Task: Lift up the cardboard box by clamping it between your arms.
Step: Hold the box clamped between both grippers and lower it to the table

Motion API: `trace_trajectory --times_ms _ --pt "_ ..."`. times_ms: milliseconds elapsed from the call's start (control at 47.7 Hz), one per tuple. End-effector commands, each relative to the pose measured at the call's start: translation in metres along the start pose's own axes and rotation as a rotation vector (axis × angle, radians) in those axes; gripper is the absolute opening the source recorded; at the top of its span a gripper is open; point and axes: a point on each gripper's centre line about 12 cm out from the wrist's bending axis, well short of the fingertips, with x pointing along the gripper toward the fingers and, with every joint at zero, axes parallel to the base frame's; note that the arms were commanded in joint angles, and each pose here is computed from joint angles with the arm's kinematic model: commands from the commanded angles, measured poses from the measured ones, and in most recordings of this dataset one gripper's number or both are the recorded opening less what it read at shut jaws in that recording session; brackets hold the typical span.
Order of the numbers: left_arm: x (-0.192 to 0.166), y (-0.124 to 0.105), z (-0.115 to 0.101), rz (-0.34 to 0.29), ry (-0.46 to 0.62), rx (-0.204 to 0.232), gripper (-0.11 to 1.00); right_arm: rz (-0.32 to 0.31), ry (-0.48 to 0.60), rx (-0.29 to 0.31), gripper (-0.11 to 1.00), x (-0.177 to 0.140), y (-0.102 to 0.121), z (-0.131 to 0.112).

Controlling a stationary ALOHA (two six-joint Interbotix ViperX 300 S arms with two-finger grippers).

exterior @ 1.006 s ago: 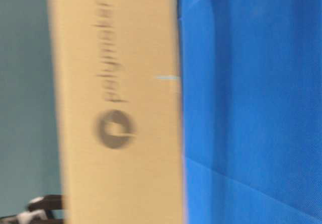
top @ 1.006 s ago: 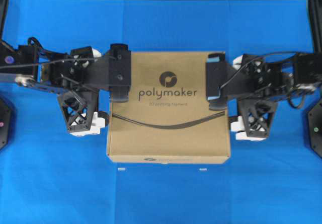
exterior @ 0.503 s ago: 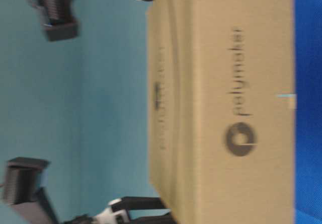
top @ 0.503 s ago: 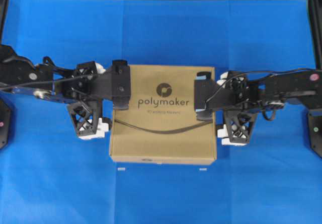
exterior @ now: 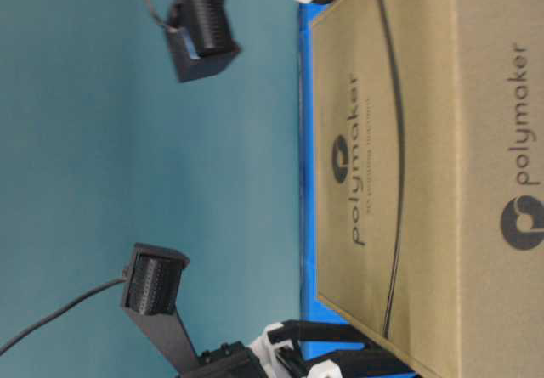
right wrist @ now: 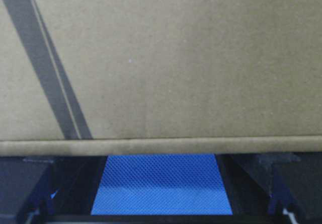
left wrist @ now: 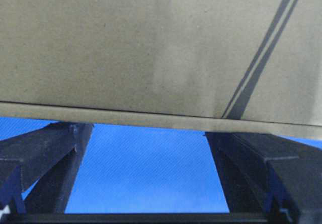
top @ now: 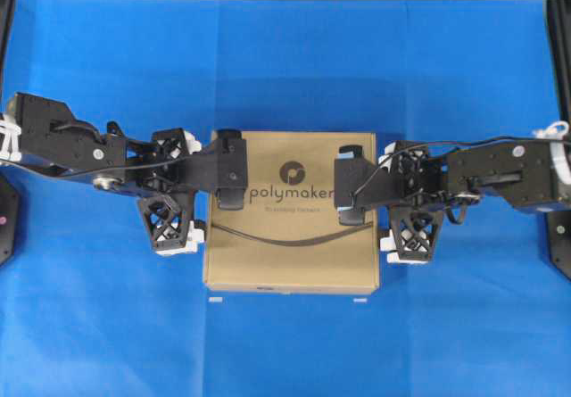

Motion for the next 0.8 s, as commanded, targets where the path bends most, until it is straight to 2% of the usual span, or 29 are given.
trace_trajectory --times_ms 0,377,776 --pt "0.002 0.004 0.013 0.002 -0.061 -0.054 0.87 0.001 -0.086 0.005 1.00 -0.004 0.001 0.017" --pt "-0.001 0.003 0.010 0.001 -0.054 -0.053 0.87 0.001 -0.077 0.022 1.00 0.001 0.001 0.009" --pt "-0.013 0.002 0.006 0.000 -0.066 -0.050 0.87 0.002 -0.183 0.041 1.00 -0.023 0.001 0.001"
